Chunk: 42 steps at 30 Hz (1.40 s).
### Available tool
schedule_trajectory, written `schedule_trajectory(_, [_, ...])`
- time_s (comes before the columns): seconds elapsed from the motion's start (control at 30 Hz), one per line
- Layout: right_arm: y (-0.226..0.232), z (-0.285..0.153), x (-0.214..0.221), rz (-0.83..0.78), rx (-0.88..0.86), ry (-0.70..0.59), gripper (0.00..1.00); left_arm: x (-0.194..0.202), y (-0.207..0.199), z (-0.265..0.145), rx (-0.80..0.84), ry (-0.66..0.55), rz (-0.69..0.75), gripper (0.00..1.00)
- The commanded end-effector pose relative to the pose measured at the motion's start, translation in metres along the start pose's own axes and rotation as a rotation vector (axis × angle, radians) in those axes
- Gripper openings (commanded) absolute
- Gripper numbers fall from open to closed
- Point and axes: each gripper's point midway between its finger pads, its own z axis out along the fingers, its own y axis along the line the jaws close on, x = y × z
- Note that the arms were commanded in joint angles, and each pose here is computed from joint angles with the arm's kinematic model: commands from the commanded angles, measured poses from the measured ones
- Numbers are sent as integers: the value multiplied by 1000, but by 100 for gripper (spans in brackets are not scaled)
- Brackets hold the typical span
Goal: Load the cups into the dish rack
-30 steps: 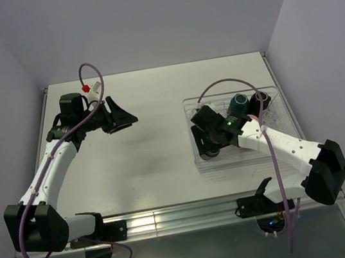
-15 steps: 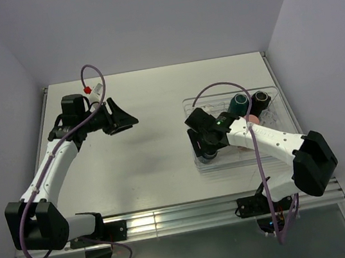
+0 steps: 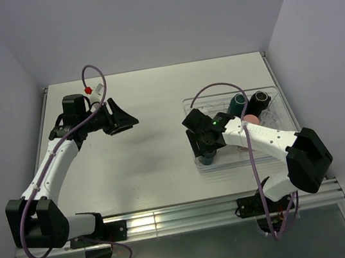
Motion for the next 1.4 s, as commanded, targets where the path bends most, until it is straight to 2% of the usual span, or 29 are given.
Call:
schedule_trajectory(0.0, [1,4,-4,-5,20,-11,23,0,1,0,6,0,27,58])
schedule_trajectory(0.03, [1,5,-3,-5,23,-8,29,0,2,1,4,0,26,58])
schedule_trajectory(0.1, [1,5,-4,-5,25,-8,34,0,2,1,5,-1,27,58])
schedule_trajectory(0.33, [1,3,-7,-2,25,-21,60,1,3,1,0,1,26,58])
schedule_trajectory(0.73, [3,-4,-13,-4,18,-45,74,1,3,0,-1,4,27,59])
schedule_trajectory(1.37, [3,-18,-21,0,15,-83,79,1,4,0,-7,5,28,59])
